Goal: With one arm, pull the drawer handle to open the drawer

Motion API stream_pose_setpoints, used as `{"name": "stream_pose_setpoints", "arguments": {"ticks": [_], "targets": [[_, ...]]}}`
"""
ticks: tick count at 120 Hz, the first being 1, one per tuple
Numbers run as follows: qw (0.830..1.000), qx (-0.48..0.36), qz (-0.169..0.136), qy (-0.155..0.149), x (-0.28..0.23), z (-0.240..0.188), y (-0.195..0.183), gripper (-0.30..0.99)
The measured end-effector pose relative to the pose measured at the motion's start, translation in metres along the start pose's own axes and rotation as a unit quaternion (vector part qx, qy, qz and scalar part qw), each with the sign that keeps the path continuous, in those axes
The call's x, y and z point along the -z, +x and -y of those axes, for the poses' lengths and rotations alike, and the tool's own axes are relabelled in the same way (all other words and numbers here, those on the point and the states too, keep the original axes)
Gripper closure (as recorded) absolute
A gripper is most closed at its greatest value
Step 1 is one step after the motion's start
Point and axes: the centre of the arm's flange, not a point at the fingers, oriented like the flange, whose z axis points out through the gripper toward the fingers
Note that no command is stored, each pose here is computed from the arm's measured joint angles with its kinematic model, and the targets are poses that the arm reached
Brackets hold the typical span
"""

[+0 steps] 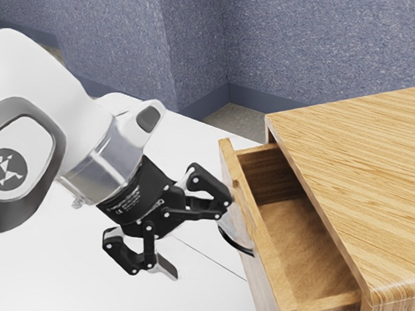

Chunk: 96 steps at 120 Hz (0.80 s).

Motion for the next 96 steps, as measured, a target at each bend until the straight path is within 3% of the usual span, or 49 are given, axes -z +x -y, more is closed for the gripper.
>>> {"name": "stream_pose_setpoints", "arguments": {"ticks": [96], "targets": [[1.000,0.000,-0.023,-0.003,0.039,0.065,-0.014,0.01]]}}
